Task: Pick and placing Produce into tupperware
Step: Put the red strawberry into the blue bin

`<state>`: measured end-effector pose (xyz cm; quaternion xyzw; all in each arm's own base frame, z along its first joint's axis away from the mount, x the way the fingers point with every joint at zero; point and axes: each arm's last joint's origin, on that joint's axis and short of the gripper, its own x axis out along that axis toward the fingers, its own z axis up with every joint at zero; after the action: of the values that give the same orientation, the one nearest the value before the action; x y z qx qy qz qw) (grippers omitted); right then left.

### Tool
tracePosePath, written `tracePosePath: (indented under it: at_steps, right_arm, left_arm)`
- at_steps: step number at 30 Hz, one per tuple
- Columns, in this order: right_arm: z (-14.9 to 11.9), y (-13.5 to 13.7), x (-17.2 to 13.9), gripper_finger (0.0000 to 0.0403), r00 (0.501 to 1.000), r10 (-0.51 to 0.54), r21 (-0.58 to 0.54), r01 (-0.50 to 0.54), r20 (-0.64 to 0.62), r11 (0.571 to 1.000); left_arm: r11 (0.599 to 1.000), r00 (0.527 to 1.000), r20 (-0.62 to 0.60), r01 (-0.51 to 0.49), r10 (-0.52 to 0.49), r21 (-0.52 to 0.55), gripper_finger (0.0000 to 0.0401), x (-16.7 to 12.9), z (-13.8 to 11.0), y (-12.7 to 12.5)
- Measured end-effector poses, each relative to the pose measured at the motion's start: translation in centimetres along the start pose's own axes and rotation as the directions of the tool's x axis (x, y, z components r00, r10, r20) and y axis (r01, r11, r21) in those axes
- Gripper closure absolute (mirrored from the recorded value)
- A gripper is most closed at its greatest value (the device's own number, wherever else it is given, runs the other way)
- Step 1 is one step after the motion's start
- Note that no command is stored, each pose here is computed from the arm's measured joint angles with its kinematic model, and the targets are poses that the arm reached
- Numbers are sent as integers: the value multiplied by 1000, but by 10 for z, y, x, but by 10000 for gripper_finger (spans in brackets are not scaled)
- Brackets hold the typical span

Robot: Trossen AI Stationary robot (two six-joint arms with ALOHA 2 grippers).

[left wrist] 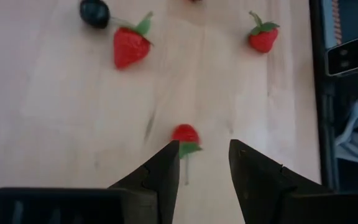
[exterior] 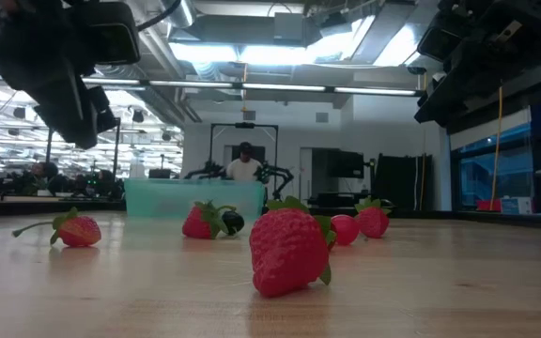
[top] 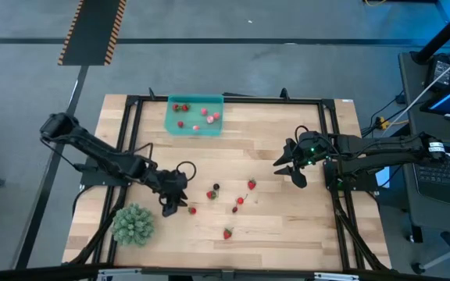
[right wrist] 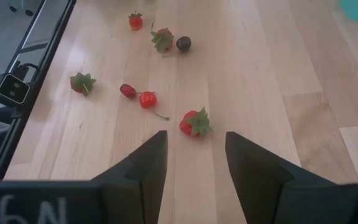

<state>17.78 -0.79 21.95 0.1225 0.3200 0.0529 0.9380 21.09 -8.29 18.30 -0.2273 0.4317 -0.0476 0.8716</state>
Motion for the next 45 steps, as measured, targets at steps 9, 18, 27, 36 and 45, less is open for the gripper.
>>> tracePosePath:
  at_steps: [9, 18, 27, 36, 45]
  right_arm:
    - [0, 0, 0, 238, 1000, 0, 0, 0, 0, 1000]
    - [0, 0, 0, 238, 1000, 0, 0, 0, 1, 1000]
    - [0, 0, 0, 238, 1000, 0, 3, 0, 1, 1000]
    - [0, 0, 0, 238, 1000, 0, 2, 0, 0, 1000]
    - [0, 0, 0, 238, 1000, 0, 0, 0, 1, 1000]
  left_arm:
    - [997, 999, 31, 27, -29, 66, 271, 2, 12, -39]
    - [983, 961, -211, -170, 181, 73, 271, 25, -8, -29]
    - [972, 935, -266, -218, 234, 88, 271, 52, -16, -23]
    - [970, 947, -212, -226, 240, 88, 271, 56, -14, -24]
    - [961, 938, -210, -258, 274, 100, 284, 65, -17, -21]
